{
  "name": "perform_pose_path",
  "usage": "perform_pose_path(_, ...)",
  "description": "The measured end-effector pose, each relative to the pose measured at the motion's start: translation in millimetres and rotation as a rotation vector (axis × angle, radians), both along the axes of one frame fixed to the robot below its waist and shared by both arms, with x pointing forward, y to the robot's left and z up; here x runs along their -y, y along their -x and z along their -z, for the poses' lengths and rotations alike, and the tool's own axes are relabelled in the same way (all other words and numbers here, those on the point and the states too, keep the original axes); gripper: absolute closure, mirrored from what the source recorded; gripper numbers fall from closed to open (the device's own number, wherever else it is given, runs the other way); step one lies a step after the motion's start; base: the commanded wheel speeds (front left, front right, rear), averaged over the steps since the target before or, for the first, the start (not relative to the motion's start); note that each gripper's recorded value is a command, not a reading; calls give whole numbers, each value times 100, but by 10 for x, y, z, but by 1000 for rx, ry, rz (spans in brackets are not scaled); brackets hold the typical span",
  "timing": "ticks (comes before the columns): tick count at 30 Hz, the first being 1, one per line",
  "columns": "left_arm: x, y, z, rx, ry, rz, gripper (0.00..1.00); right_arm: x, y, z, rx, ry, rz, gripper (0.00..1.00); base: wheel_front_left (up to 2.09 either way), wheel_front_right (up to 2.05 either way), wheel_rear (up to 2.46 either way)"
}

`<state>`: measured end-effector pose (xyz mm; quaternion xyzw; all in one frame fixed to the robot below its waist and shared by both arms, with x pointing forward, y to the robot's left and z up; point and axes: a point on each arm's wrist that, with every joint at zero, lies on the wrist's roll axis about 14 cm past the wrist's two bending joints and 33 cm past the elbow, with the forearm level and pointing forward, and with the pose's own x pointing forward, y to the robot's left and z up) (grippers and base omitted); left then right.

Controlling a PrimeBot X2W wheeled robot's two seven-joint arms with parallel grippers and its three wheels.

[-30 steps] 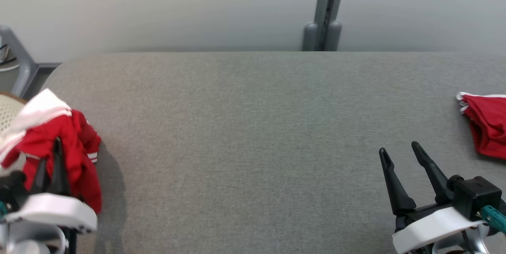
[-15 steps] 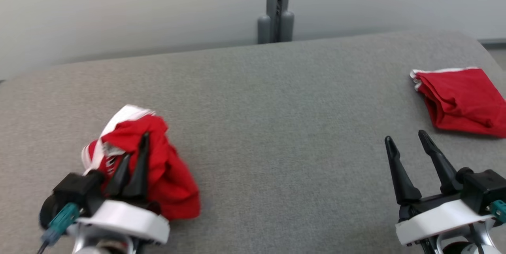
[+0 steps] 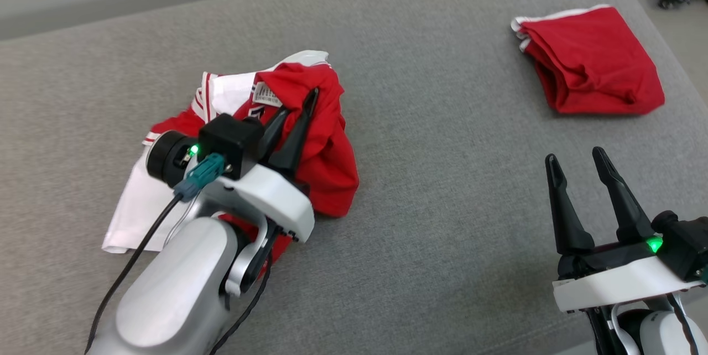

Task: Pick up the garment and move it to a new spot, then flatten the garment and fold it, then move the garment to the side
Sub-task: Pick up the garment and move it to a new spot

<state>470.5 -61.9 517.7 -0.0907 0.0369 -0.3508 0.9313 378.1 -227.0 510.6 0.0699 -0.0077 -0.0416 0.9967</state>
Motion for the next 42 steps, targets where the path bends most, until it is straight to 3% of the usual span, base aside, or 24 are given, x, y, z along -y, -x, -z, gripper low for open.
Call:
perform_pose_path(4,249,-58,348,-76,-19,65,100,77,-21,131,-27,-8,27,0,0,0,0)
perform_pose_path(6,353,-20,539,-138,-22,103,60,117,-22,180,-35,-10,41,0,0,0,0)
perform_pose_path(7,400,9,608,-154,-27,122,0,134,-15,211,-43,-11,47,0,0,0,0)
perform_pose_path(18,274,106,384,-77,49,86,0,60,-58,187,-34,-1,19,0,0,0,0)
perform_pose_path(31,-1347,-39,55,25,84,-431,0,-370,-176,-1,-4,-8,-118,0,0,0,0)
perform_pose_path(42,-2371,357,10,51,41,-631,0,-630,-150,-149,20,-5,-198,0,0,0,0)
